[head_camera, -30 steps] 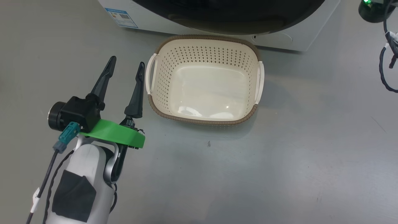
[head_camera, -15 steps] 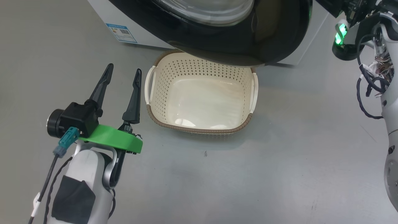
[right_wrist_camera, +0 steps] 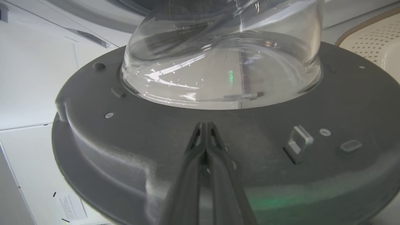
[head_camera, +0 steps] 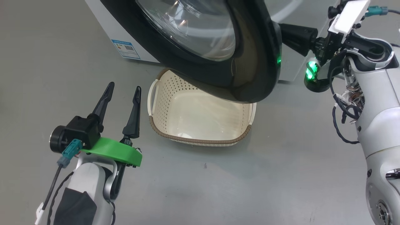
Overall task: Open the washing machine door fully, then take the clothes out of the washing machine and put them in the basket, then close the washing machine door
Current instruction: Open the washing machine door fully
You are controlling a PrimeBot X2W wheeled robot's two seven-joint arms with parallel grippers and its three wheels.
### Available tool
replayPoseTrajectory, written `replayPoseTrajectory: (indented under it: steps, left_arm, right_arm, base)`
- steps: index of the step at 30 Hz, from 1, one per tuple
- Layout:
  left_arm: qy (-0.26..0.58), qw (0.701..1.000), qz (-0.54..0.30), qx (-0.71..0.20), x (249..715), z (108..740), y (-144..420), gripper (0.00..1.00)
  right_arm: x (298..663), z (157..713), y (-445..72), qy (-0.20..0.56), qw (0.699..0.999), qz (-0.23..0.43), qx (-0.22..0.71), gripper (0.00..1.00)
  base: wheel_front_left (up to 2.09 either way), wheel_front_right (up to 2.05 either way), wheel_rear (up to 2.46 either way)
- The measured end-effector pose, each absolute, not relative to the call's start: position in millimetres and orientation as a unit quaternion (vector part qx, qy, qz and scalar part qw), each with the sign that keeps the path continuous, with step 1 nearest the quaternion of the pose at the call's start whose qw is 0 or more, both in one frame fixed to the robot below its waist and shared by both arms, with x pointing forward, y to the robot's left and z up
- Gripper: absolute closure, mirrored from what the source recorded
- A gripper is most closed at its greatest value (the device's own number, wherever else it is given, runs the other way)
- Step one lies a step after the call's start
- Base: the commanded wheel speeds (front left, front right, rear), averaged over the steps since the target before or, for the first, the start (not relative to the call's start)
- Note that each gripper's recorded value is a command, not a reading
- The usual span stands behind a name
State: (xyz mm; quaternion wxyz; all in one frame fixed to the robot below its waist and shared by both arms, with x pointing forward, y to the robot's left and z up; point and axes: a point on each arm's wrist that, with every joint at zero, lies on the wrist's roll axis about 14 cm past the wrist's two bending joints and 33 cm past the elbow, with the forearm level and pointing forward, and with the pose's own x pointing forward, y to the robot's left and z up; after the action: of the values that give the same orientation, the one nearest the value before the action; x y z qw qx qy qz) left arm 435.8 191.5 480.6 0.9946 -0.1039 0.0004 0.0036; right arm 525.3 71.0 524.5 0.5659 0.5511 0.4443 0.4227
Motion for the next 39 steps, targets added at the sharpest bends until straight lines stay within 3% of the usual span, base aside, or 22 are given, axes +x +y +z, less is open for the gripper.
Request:
replayPoseTrajectory:
  steps: [26, 39]
  left_arm:
    - [0.008, 0.994, 0.038, -0.107, 390, 482, 209, 0.0]
    - [0.008, 0.992, 0.063, -0.105, 366, 483, 223, 0.0]
  right_arm:
    - [412, 534, 114, 0.512, 0.484, 0.519, 0.484, 1.0]
    - [374, 543, 140, 0.528, 0.442, 0.56, 0.461, 1.0]
  base:
    - [0.0, 0.0, 0.0]
    - [0.0, 0.0, 0.0]
